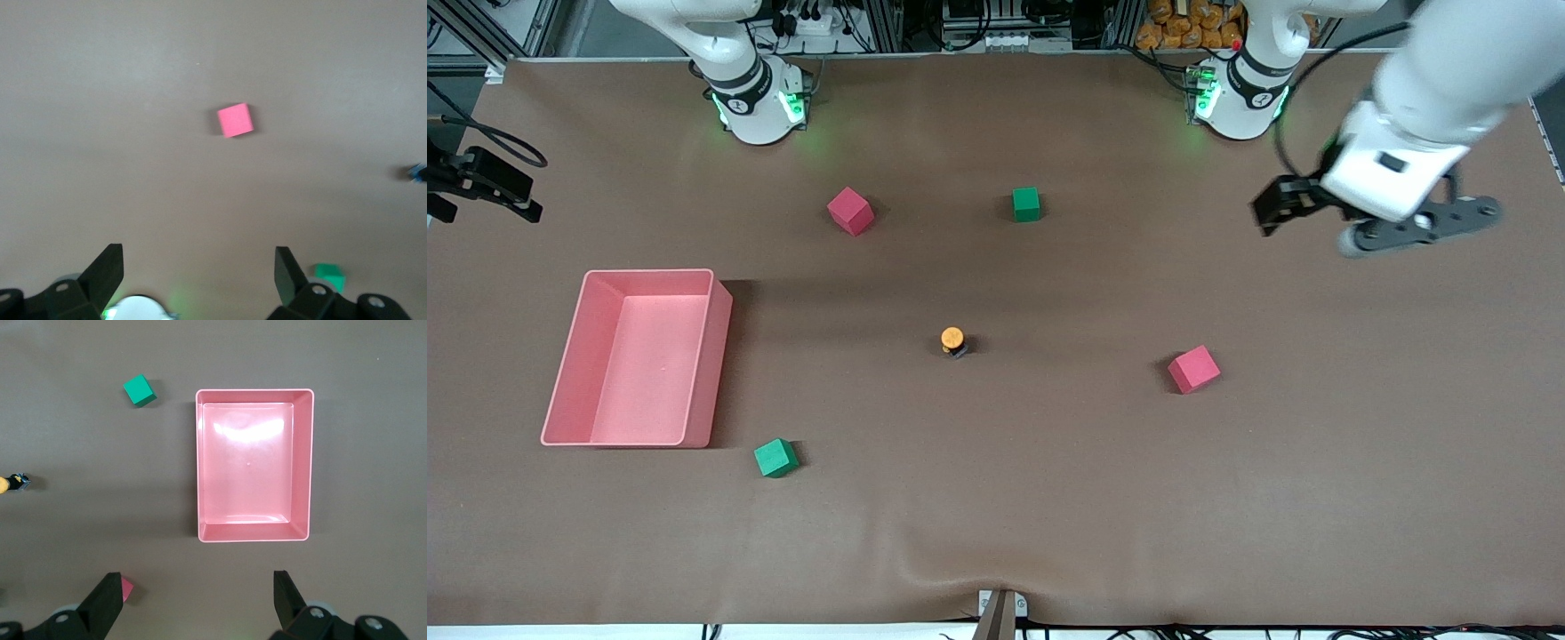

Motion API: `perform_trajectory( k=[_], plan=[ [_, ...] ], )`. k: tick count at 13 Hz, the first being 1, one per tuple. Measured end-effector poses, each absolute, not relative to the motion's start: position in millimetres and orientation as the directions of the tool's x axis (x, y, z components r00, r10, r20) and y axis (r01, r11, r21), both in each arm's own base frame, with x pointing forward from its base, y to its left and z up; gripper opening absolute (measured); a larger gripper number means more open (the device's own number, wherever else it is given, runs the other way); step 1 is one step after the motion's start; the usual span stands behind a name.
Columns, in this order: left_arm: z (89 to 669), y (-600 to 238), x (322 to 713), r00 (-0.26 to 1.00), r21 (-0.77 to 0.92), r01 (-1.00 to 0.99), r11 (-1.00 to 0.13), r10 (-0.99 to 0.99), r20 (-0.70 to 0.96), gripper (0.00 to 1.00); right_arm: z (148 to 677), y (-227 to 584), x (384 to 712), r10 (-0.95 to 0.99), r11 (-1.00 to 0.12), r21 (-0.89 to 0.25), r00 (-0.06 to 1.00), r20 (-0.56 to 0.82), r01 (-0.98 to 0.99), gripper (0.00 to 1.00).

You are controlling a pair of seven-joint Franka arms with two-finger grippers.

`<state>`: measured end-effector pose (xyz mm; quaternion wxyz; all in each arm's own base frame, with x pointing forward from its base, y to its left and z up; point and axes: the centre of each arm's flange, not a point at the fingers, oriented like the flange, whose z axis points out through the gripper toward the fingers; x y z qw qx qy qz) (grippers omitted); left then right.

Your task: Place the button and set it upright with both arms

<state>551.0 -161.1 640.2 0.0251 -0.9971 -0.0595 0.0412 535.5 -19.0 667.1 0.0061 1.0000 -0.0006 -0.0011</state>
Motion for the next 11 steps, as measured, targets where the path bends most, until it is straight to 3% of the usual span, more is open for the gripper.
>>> perform_trajectory(
  k=[4, 8, 11],
  plan=[
    [629, -79, 549, 0.992, -0.024, 0.052, -0.998, 0.054, -0.114, 1.0, 667, -19, 535, -0.002, -1.0, 0.012, 1.0, -0.007, -0.001, 1.0],
    [618, -71, 513, 0.999, -0.026, 0.033, -0.999, 0.034, -0.03, 1.0, 666, -19, 534, -0.002, -1.0, 0.012, 1.0, -0.013, -0.002, 1.0],
    [634, -60, 507, 1.0, -0.025, 0.027, -0.999, 0.027, -0.009, 1.0, 666, -19, 534, -0.002, -1.0, 0.012, 1.0, -0.017, -0.002, 1.0]
  ],
)
